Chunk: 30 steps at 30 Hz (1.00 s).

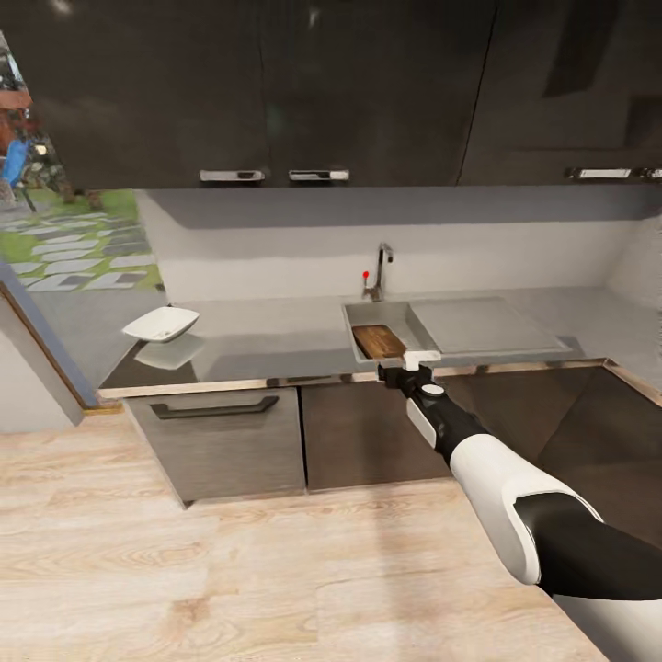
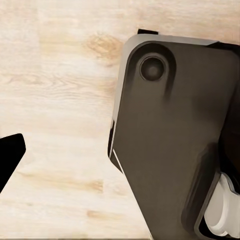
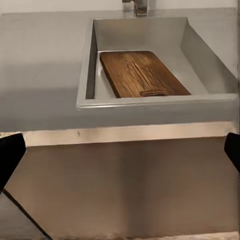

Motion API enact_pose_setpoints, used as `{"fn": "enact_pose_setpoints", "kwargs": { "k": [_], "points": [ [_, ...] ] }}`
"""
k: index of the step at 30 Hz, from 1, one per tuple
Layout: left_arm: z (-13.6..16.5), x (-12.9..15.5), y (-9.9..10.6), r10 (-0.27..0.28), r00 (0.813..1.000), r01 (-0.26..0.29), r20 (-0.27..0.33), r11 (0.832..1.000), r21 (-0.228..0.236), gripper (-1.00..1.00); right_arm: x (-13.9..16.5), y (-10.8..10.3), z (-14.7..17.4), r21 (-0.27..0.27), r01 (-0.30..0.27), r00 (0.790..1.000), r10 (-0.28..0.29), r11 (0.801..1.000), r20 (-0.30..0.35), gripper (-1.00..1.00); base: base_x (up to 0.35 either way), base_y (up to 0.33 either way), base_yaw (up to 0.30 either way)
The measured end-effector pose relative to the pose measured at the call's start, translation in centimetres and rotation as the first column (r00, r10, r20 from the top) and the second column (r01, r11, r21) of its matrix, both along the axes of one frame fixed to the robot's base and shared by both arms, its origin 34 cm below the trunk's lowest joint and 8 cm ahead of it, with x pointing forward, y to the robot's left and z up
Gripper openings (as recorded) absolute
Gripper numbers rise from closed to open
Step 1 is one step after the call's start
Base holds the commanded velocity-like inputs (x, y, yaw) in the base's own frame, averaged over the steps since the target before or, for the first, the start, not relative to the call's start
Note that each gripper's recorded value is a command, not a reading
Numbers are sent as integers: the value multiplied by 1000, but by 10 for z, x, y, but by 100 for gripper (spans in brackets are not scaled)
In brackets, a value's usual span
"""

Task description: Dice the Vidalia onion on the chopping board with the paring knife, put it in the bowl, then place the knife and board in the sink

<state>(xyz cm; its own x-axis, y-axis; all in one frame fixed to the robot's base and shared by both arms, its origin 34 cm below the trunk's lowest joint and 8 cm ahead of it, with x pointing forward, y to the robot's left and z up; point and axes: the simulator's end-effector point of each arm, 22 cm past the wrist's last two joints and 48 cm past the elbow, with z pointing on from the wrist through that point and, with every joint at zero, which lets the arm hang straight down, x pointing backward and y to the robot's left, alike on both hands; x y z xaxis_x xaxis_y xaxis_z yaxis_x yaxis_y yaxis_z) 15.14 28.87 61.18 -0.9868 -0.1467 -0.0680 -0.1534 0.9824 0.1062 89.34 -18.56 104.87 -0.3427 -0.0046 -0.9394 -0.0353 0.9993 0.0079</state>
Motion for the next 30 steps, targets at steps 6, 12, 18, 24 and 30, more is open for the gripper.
{"fn": "enact_pose_setpoints", "kwargs": {
  "k": [6, 12, 18, 24, 30],
  "points": [
    [0, 0, 0, -1, 1000, 1, 0, 1000, -1, 100, -4, -1, -12, -2, 1, 1000, -1, 1000, -14, 100, -336, 0, 0],
    [0, 2, 1, 2, 1000, -2, 5, 1000, 0, 100, -26, -6, -44, 6, 12, 995, -12, 1000, 97, 100, -175, 0, 0],
    [0, 12, 0, 4, 1000, -4, 25, 1000, 4, 100, -114, -7, -154, 9, 14, 1000, -14, 1000, -3, 100, -12, 0, 0],
    [1, 68, -4, 0, 990, 1, 143, 1000, -11, 100, -242, -10, -261, -7, -5, 990, 4, 1000, -143, 100, 0, 0, 0],
    [4, 87, 13, -7, 983, 5, 184, 1000, 9, 100, -449, -87, -363, -100, 14, 927, -50, 995, -371, 100, 0, 0, 0]
  ]
}}
